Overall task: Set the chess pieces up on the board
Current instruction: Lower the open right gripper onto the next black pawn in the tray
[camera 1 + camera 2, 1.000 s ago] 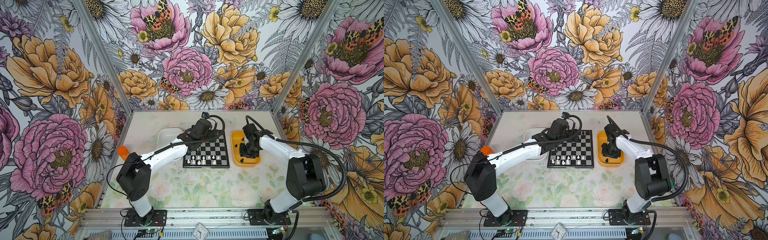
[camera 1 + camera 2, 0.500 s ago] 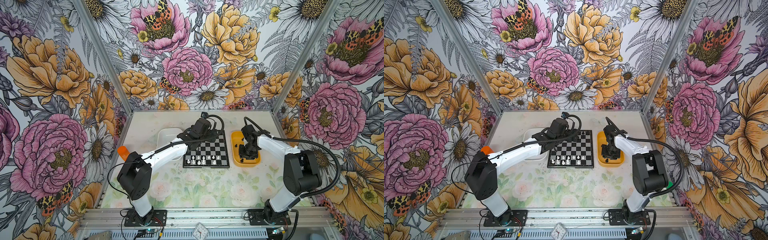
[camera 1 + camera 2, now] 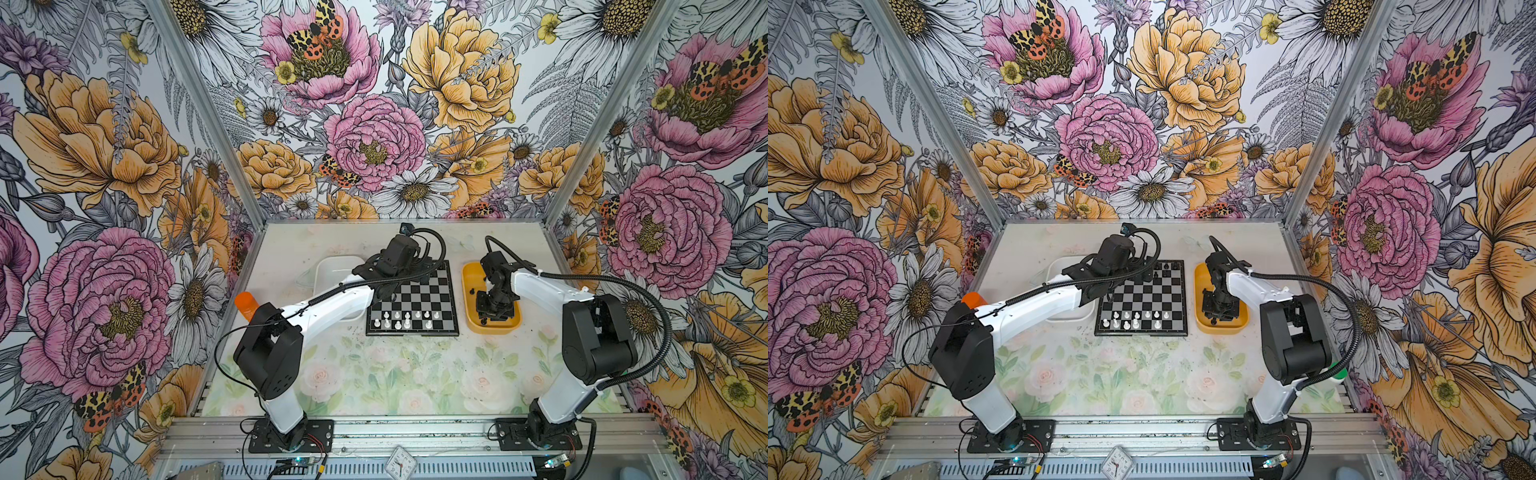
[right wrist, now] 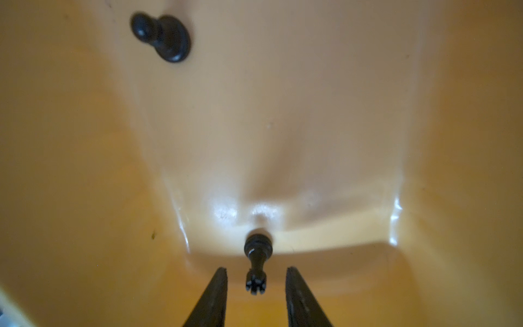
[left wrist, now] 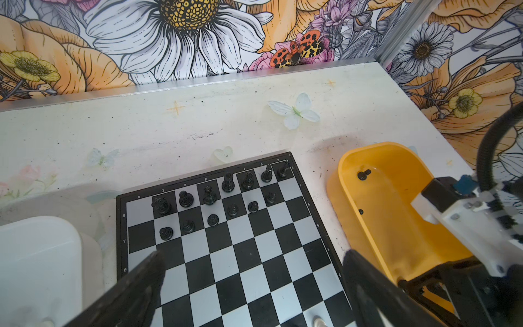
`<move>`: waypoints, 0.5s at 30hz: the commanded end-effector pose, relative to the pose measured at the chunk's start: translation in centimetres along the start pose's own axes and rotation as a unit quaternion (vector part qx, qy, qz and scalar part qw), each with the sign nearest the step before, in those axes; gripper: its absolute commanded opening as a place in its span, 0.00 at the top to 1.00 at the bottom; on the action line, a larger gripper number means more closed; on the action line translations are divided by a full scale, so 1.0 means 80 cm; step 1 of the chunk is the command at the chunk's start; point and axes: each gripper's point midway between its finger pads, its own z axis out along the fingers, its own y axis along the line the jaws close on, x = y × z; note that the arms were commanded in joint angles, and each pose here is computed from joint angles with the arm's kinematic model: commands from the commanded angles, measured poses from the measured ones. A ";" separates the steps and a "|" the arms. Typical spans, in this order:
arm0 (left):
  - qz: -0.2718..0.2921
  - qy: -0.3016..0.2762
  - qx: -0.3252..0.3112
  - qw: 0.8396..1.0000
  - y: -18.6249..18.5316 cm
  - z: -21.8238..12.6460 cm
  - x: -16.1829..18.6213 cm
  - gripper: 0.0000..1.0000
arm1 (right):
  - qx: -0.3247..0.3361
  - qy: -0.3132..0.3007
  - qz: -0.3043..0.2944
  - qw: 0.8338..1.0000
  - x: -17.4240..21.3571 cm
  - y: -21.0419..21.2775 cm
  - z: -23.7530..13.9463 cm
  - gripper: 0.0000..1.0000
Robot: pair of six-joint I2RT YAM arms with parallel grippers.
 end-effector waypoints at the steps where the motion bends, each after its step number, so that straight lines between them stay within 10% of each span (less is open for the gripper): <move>1: -0.005 0.001 0.004 1.000 0.002 0.001 -0.007 0.01 | 0.008 -0.004 -0.007 1.000 -0.003 -0.001 0.007 0.65; 15: -0.008 0.002 0.003 1.000 0.005 0.005 -0.009 0.01 | 0.009 0.002 -0.009 1.000 -0.004 -0.001 0.013 0.74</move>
